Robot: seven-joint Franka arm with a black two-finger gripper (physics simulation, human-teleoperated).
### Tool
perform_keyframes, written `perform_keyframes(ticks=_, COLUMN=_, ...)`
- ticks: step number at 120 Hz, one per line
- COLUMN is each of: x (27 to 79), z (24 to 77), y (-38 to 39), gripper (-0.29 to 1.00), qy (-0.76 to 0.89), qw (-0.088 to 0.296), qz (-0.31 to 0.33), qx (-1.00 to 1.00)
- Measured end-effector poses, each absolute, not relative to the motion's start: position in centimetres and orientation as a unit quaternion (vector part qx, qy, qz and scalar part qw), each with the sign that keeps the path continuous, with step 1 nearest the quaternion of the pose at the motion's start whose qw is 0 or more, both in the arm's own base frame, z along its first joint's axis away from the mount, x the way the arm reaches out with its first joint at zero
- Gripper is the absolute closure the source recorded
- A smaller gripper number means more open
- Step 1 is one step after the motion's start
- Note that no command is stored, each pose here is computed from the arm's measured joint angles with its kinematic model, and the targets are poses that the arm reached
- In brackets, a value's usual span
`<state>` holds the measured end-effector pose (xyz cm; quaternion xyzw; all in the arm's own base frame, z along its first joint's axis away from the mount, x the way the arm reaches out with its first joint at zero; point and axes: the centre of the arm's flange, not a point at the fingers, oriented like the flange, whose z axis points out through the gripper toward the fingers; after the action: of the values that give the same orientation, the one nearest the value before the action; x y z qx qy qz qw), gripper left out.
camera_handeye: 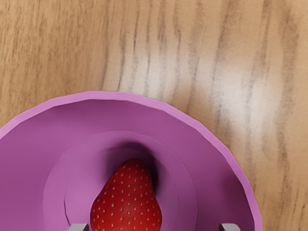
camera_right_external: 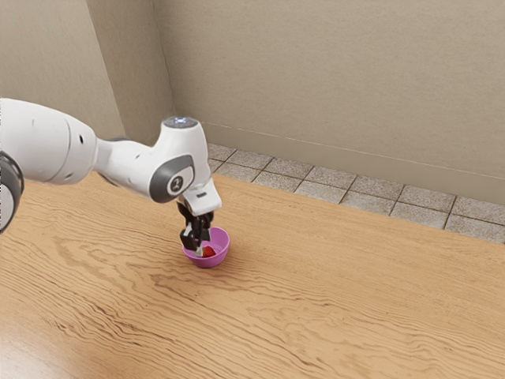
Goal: Take strawberry from the bowl
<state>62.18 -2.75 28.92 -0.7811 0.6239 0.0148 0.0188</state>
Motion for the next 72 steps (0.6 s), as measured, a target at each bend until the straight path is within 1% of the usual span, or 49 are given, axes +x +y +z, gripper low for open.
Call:
perform_keyframes(ticks=43, x=63.6, z=27.3, y=-2.7, gripper=0.36, qy=0.646, qw=0.019, qz=0.011, qx=-0.763)
perform_keyframes(ticks=72, x=63.8, z=25.7, y=-2.7, gripper=0.38, qy=0.654, qw=0.012, qz=0.017, qx=-0.756)
